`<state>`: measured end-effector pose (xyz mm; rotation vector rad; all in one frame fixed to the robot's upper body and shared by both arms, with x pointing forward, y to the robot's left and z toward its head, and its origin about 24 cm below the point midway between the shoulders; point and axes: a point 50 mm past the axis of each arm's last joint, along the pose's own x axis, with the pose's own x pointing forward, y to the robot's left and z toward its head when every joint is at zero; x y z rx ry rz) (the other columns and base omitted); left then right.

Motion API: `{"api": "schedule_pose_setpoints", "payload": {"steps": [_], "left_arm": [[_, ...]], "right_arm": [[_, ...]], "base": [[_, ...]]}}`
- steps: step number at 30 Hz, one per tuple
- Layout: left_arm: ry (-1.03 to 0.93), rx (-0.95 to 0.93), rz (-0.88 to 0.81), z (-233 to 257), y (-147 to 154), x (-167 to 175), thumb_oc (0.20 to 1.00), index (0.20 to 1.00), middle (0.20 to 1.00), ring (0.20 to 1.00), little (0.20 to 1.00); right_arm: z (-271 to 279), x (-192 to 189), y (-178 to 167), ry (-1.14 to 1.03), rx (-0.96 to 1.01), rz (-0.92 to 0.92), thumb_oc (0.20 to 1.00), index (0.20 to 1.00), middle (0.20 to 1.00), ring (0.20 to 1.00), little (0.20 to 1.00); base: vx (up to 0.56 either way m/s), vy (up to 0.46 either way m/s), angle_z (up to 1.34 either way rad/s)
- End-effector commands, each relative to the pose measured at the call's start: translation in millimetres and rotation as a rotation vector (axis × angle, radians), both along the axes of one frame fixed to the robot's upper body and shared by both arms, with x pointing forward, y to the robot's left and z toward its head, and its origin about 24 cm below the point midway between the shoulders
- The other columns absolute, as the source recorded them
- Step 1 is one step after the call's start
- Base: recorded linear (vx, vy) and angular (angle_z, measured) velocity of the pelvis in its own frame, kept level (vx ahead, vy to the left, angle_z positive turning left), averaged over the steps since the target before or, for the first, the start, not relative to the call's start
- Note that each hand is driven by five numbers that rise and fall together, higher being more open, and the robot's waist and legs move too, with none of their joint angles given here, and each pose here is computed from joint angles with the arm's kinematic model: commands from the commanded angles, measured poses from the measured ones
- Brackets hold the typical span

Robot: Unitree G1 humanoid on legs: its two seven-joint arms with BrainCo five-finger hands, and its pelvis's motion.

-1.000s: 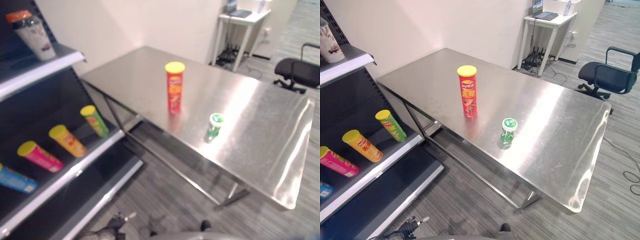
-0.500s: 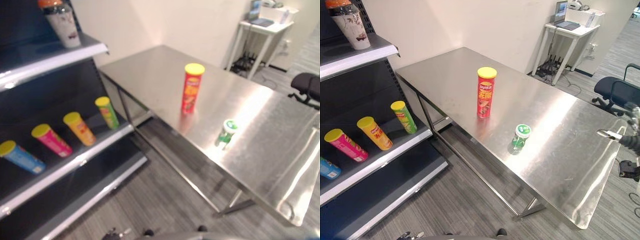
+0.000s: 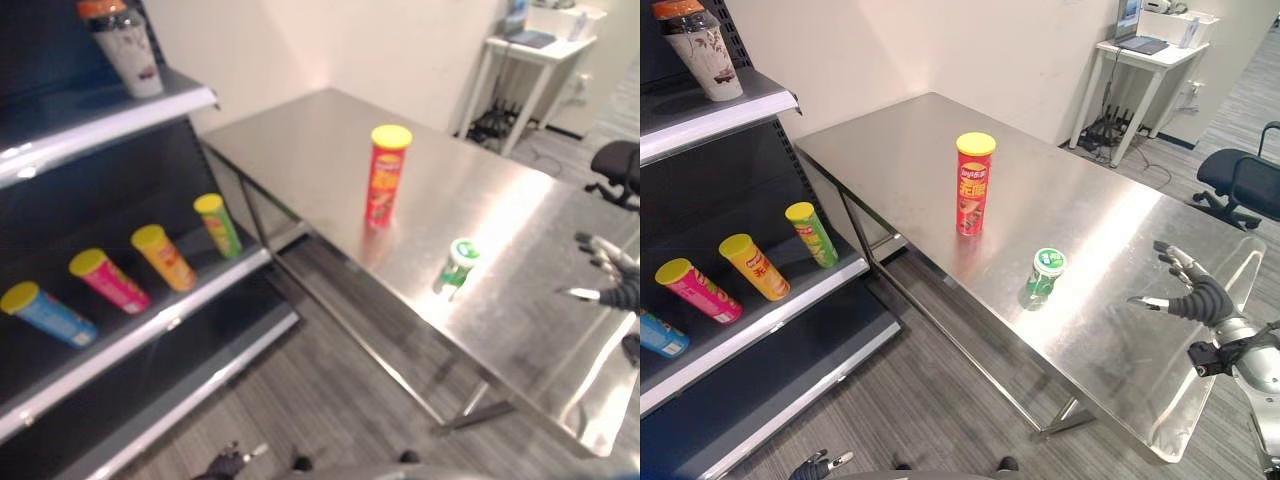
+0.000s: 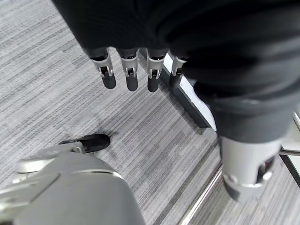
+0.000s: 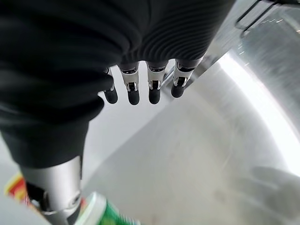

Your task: Put the goods on the table back onto the shelves and tidy them up.

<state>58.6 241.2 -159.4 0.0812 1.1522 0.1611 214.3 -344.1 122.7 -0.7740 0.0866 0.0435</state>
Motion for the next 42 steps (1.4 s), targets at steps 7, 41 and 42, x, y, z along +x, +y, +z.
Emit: {"api": "schedule_pose_setpoints", "payload": {"steps": [7,41,42], "left_arm": [[-0.114,0.079,-0.025,12.7,18.1,34.9,1.0,1.0,1.0,1.0,1.0],[-0.137,0.113,0.008,16.9,27.8,36.8,1.0,1.0,1.0,1.0,1.0],[-0.135,0.116,0.011,16.9,28.6,36.2,1.0,1.0,1.0,1.0,1.0]], "right_arm": [[28.6,34.7,24.0,-0.125,-0.159,0.126,1.0,1.0,1.0,1.0,1.0],[76.6,39.3,53.3,-0.368,-0.153,0.235,0.2,0.2,0.2,0.2,0.2],[86.4,37.1,53.2,-0.42,-0.135,0.231,0.2,0.2,0.2,0.2,0.2]], "base": [[0.01,-0.014,0.08],[0.01,-0.008,0.05],[0.02,-0.034,-0.15]]}}
